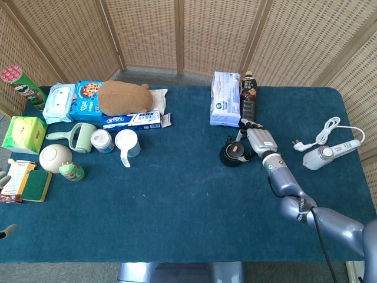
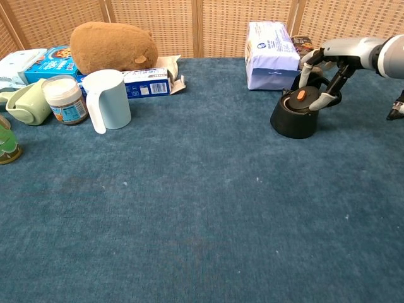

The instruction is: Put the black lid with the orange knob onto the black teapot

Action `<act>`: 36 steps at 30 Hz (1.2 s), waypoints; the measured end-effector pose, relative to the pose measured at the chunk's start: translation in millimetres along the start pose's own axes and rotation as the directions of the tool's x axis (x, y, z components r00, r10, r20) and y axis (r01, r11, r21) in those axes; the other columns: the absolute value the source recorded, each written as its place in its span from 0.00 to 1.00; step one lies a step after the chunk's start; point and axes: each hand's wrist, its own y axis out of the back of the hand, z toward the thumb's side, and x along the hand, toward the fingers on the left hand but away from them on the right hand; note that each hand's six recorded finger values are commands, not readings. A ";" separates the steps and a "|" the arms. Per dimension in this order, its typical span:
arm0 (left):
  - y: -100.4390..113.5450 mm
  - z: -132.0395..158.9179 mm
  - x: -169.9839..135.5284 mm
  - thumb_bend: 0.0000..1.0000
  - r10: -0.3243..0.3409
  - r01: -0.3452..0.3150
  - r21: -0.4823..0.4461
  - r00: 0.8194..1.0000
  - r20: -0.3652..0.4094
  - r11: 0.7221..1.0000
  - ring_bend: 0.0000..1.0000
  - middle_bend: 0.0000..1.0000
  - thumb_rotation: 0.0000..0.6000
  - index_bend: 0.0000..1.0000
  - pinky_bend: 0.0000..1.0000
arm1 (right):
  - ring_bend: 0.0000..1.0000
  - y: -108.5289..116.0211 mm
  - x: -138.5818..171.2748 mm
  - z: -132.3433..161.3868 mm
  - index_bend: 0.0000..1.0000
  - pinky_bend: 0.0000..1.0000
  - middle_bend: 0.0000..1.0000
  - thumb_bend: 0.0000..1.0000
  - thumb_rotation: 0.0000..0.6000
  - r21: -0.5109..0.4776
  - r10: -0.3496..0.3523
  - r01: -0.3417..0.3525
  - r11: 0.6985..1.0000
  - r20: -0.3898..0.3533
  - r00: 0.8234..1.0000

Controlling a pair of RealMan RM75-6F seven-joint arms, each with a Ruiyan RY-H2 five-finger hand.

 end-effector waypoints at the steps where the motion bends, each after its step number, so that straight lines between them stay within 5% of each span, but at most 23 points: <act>1: 0.0 0.1 0.0 0.12 0.000 0.000 0.001 1.000 0.000 1.000 0.00 0.00 1.00 0.00 0.05 | 0.00 -0.1 0.3 -0.3 0.32 0.00 0.02 0.21 1.00 0.001 0.003 -0.003 1.000 0.000 1.000; 8: -0.3 0.7 -0.4 0.12 -0.002 0.002 0.001 1.000 0.002 1.000 0.00 0.00 1.00 0.00 0.05 | 0.00 1.8 3.9 -1.3 0.18 0.00 0.01 0.22 1.00 0.008 0.013 -0.013 1.000 -0.002 1.000; 36: 1.2 0.3 -1.5 0.12 0.004 -0.004 -0.004 1.000 0.005 1.000 0.00 0.00 1.00 0.00 0.05 | 0.00 23.5 -1.5 9.0 0.17 0.00 0.02 0.22 1.00 -0.056 -0.149 0.148 0.987 -0.004 0.989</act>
